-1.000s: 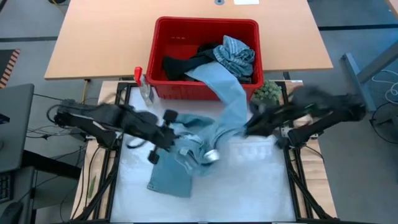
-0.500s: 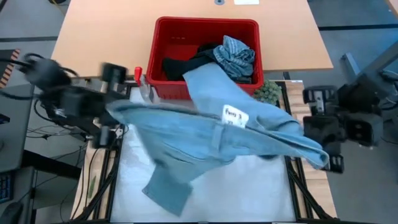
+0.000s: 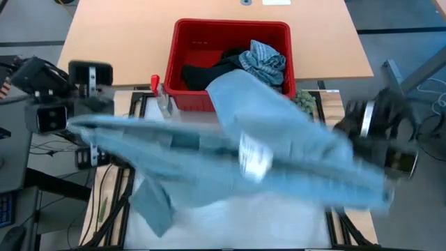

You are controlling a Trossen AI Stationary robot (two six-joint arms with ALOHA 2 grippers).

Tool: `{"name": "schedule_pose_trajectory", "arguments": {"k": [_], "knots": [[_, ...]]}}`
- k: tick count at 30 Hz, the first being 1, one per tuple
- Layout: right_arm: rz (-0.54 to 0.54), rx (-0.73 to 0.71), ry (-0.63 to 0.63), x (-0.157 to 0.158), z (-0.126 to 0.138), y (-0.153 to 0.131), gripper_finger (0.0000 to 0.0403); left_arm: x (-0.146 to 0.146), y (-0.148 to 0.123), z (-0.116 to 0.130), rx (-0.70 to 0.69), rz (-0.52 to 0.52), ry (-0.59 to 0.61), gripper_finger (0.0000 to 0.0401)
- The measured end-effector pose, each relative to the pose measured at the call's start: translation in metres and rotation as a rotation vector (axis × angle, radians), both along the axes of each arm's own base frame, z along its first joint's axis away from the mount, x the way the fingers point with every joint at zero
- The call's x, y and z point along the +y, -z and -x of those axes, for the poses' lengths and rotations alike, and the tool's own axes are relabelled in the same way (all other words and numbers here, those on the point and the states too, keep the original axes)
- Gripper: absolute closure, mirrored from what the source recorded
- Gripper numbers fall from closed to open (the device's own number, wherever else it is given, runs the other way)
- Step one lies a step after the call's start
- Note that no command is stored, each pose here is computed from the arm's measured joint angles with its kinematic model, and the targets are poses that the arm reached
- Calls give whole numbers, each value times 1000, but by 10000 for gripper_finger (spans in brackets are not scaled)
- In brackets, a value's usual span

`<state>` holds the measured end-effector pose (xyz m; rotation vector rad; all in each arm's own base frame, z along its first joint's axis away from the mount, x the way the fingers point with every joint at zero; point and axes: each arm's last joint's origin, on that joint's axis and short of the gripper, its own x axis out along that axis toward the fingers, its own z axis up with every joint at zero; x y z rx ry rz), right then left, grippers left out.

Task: Fold laundry
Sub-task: Fold the blue pants from the red laundry bin

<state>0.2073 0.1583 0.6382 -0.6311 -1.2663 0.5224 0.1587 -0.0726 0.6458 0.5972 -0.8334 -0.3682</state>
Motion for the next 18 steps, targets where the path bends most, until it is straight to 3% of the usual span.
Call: {"name": "schedule_pose_trajectory", "arguments": {"k": [4,9,14,18], "knots": [[54,-6,-92,25,5,6,341,-14,6,-20,7,-42,99,401],[72,-19,-88,62,38,9,340,-34,15,-48,-26,-96,91,401],[86,-44,126,95,67,15,340,-38,18,-60,-38,-121,26,401],[43,28,369,102,59,18,340,-36,17,-58,-22,-105,-40,401]]}}
